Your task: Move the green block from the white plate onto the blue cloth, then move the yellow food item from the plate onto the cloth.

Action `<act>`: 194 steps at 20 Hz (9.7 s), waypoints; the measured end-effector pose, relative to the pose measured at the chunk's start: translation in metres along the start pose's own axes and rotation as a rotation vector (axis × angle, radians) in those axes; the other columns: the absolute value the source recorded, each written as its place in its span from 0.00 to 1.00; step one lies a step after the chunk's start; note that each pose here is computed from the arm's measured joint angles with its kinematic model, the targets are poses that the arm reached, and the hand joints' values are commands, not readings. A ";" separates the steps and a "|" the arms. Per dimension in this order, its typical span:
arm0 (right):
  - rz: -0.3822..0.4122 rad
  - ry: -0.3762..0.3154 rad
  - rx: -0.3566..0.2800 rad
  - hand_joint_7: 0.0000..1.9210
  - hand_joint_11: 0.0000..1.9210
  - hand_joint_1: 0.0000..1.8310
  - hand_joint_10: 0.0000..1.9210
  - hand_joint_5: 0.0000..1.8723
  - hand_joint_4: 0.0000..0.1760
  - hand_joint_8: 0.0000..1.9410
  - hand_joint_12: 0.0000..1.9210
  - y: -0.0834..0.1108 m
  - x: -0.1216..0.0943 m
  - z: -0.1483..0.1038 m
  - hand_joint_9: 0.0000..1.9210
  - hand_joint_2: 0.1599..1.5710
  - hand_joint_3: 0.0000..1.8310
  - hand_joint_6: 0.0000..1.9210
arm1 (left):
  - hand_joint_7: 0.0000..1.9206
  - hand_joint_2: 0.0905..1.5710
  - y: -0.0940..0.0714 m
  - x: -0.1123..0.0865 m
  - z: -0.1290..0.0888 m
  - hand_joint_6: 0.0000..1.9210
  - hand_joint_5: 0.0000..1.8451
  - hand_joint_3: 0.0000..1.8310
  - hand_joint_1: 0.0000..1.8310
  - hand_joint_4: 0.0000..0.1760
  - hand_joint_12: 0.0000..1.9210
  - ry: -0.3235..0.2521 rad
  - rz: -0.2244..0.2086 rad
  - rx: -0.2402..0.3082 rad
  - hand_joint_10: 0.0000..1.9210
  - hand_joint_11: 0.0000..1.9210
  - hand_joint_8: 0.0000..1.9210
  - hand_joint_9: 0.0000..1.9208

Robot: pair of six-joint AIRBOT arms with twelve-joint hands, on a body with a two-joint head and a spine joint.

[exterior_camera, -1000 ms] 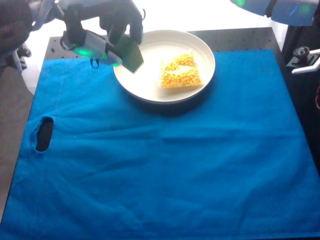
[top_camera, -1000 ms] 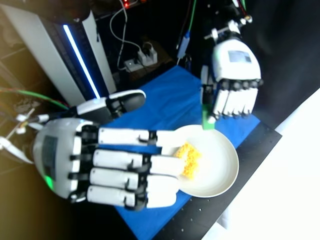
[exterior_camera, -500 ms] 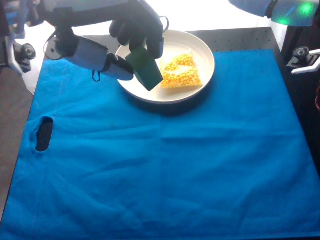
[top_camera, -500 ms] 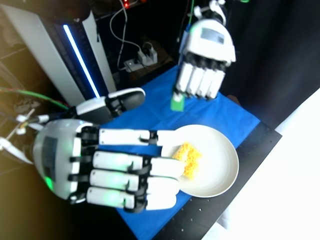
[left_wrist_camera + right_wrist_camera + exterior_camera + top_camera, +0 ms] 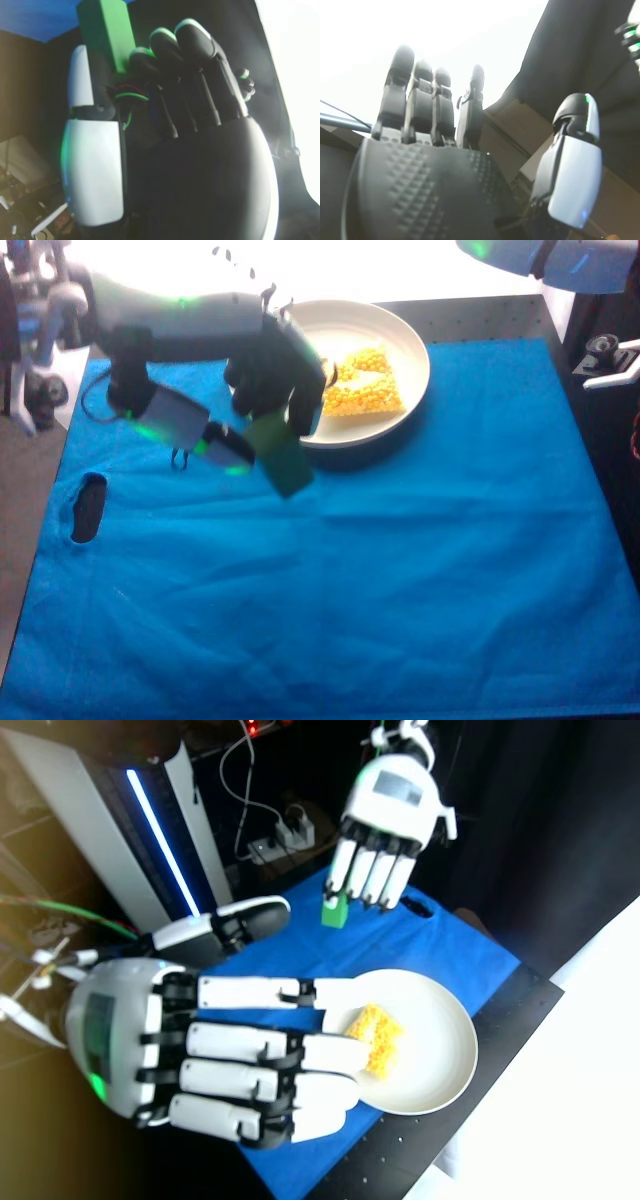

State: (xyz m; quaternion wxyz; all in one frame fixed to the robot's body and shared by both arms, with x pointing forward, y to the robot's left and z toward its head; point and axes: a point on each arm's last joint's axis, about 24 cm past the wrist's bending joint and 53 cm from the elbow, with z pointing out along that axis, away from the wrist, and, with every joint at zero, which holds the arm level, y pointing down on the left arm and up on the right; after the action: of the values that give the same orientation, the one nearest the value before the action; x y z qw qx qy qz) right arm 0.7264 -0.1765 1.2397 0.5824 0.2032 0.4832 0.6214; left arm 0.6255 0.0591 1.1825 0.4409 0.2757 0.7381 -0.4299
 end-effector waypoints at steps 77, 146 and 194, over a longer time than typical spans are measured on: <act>-0.723 0.600 0.094 0.28 0.06 0.32 0.01 0.15 0.19 0.01 0.71 -0.070 0.128 0.068 0.28 0.52 0.00 0.00 | 0.11 0.52 0.148 -0.097 -0.040 0.00 0.10 0.01 0.36 0.72 0.21 -0.300 -0.019 -0.486 0.01 0.11 0.00 0.20; -0.953 0.755 0.105 0.53 0.32 0.57 0.07 0.53 0.00 0.00 0.69 -0.129 0.171 0.057 0.52 0.55 0.01 0.00 | 0.14 0.54 0.147 -0.126 -0.044 0.00 0.07 0.00 0.34 0.51 0.21 -0.395 -0.087 -0.473 0.00 0.08 0.00 0.17; -0.793 0.782 -0.189 0.51 0.30 0.67 0.68 0.76 0.00 0.49 0.94 0.000 0.144 -0.004 0.41 0.58 0.00 0.06 | 0.22 0.52 0.181 -0.087 -0.056 0.00 0.11 0.00 0.39 0.36 0.29 -0.340 -0.158 -0.564 0.01 0.07 0.00 0.22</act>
State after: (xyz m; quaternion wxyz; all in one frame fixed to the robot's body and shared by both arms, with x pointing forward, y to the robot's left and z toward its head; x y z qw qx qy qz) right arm 0.6886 -0.0458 1.1927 0.5648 -0.2922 0.6445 0.4245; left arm 0.7849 0.1924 1.2027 0.5821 0.0093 0.7628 -0.2815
